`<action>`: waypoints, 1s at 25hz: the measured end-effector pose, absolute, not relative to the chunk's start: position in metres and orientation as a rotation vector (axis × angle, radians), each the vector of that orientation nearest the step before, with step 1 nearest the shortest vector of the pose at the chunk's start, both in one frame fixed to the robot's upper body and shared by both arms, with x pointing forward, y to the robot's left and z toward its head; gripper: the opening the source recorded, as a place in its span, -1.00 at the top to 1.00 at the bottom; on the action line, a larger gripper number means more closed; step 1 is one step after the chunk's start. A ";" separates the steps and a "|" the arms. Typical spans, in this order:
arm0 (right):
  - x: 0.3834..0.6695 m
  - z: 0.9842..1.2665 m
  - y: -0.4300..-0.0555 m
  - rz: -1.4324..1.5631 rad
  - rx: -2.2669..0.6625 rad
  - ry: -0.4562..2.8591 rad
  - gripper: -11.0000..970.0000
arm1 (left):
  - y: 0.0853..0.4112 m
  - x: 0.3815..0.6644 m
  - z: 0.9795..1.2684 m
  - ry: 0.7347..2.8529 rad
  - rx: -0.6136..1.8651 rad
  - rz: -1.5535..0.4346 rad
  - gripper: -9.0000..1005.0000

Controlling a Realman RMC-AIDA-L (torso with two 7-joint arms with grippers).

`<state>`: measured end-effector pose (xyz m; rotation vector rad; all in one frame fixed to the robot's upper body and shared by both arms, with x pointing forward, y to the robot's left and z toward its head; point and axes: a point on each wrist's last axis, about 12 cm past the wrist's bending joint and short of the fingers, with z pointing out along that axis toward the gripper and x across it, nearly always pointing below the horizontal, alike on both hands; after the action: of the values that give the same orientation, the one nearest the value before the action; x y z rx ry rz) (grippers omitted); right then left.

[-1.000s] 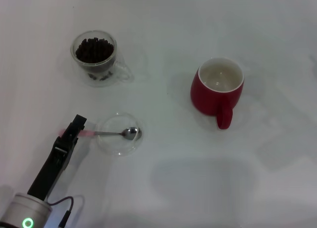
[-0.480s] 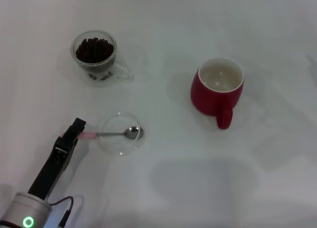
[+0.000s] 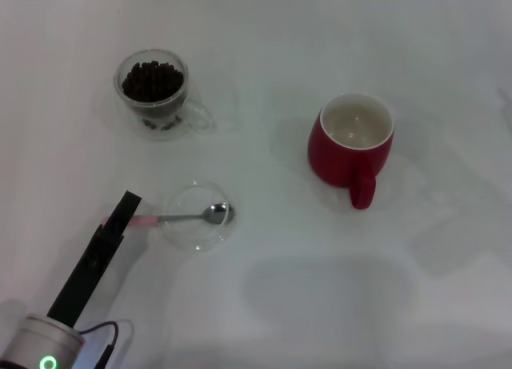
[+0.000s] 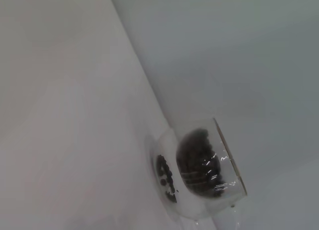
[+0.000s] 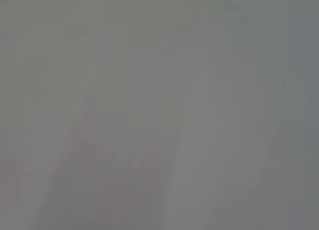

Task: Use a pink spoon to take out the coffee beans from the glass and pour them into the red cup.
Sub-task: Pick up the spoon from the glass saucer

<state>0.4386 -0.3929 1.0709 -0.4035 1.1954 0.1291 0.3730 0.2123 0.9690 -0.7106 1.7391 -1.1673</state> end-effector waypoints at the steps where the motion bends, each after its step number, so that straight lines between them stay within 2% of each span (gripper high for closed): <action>1: 0.438 1.071 -0.393 0.129 -0.404 1.195 0.28 | 0.212 0.373 0.969 1.739 -0.707 -1.166 0.60; 4: 0.438 1.071 -0.394 0.127 -0.405 1.197 0.28 | 0.213 0.370 0.969 1.737 -0.696 -1.154 0.58; 9: 0.437 1.071 -0.395 0.127 -0.408 1.200 0.28 | 0.214 0.364 0.967 1.742 -0.696 -1.129 0.21; 25: 0.437 1.072 -0.396 0.125 -0.415 1.198 0.28 | 0.208 0.355 0.967 1.768 -0.646 -1.117 0.22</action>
<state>0.4370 -0.3965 1.0720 -0.4147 1.1981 0.1245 0.3550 0.2080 0.9670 -0.6464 1.7683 -1.1173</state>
